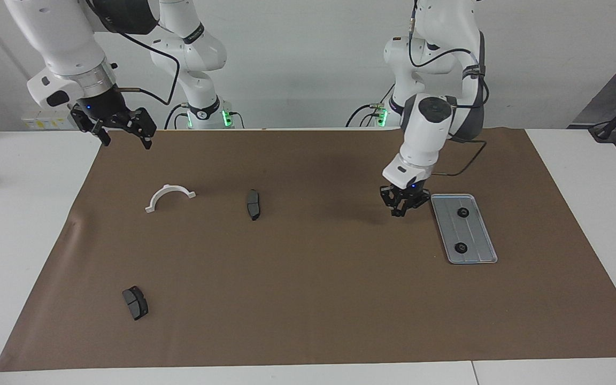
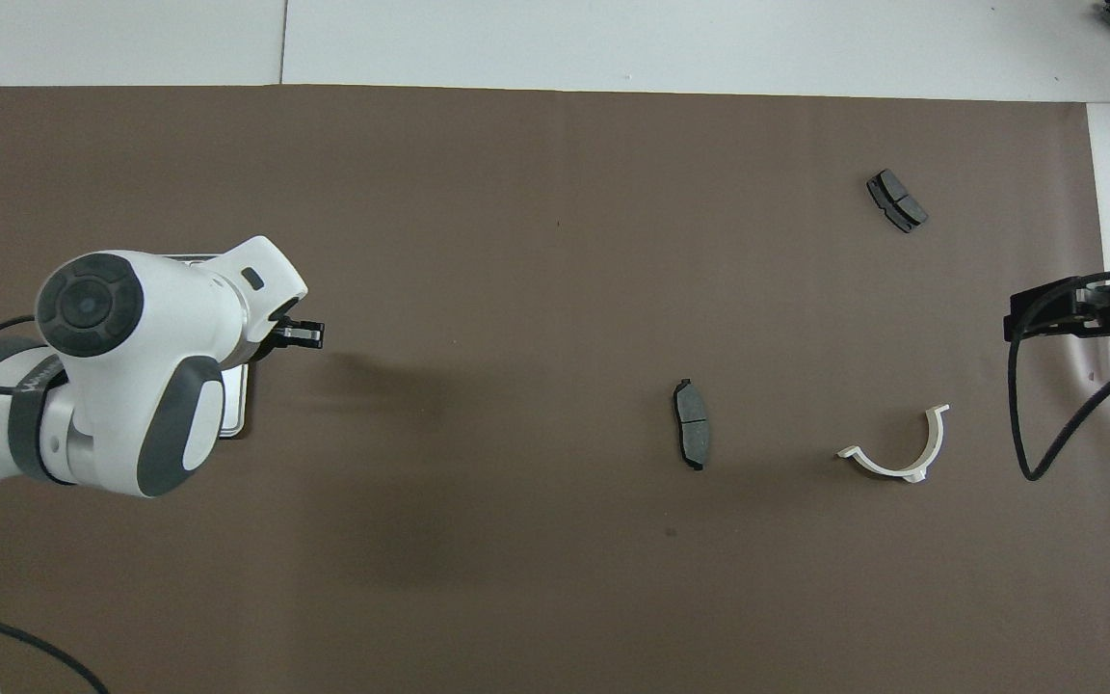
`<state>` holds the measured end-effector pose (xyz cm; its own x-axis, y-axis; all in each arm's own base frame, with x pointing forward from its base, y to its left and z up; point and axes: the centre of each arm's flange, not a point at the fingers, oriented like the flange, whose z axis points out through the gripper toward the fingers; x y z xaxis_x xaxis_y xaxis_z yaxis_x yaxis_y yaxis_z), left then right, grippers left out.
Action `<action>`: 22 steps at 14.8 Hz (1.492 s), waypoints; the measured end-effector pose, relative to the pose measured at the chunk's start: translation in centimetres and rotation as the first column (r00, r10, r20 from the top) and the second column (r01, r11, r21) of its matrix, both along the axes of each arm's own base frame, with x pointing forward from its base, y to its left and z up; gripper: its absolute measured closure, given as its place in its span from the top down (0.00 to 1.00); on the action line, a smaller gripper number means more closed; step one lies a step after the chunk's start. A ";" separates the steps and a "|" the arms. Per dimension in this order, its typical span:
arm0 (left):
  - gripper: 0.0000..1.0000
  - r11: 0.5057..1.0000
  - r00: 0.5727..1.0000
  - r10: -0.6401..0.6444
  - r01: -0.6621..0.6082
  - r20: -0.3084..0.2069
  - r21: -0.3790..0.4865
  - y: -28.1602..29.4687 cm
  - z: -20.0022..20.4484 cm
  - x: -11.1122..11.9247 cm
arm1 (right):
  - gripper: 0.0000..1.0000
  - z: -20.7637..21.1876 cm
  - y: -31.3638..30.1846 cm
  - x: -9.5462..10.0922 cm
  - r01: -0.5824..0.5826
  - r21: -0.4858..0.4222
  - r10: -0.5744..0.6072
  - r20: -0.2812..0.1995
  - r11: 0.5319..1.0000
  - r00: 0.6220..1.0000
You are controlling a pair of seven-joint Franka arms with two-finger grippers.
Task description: Place bearing gear from tray to pile
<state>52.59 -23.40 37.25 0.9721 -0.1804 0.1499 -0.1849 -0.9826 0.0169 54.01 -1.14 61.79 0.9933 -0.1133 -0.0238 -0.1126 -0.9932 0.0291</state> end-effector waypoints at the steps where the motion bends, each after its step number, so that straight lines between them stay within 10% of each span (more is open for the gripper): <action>1: 0.24 1.000 1.000 0.005 -0.005 0.002 -0.008 -1.9 -0.2 -0.3 | 1.00 0.0 0.0 0.0 0.000 0.000 0.000 0.000 1.000 1.000; 10: 0.24 0.998 1.000 0.006 -0.006 0.005 -0.055 -16.9 -4.2 0.2 | 1.00 0.0 0.0 0.0 0.000 0.000 0.000 0.000 1.000 1.000; 18: 0.35 0.995 0.997 0.035 -0.027 0.076 -0.100 -16.5 -4.2 2.2 | 1.00 0.1 -0.2 0.1 0.004 0.000 -0.004 0.008 1.000 1.000; 22: 0.71 0.992 0.992 0.091 -0.083 0.083 -0.092 -13.6 -4.0 4.2 | 1.00 -0.3 1.9 1.1 -0.034 0.009 0.034 0.077 0.999 0.996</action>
<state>56.75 -37.03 33.20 0.9661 -0.0781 0.2462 -0.1034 -0.9904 0.0919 55.08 0.74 61.49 0.9955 -0.0796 0.0519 -0.0803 -0.9967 0.0116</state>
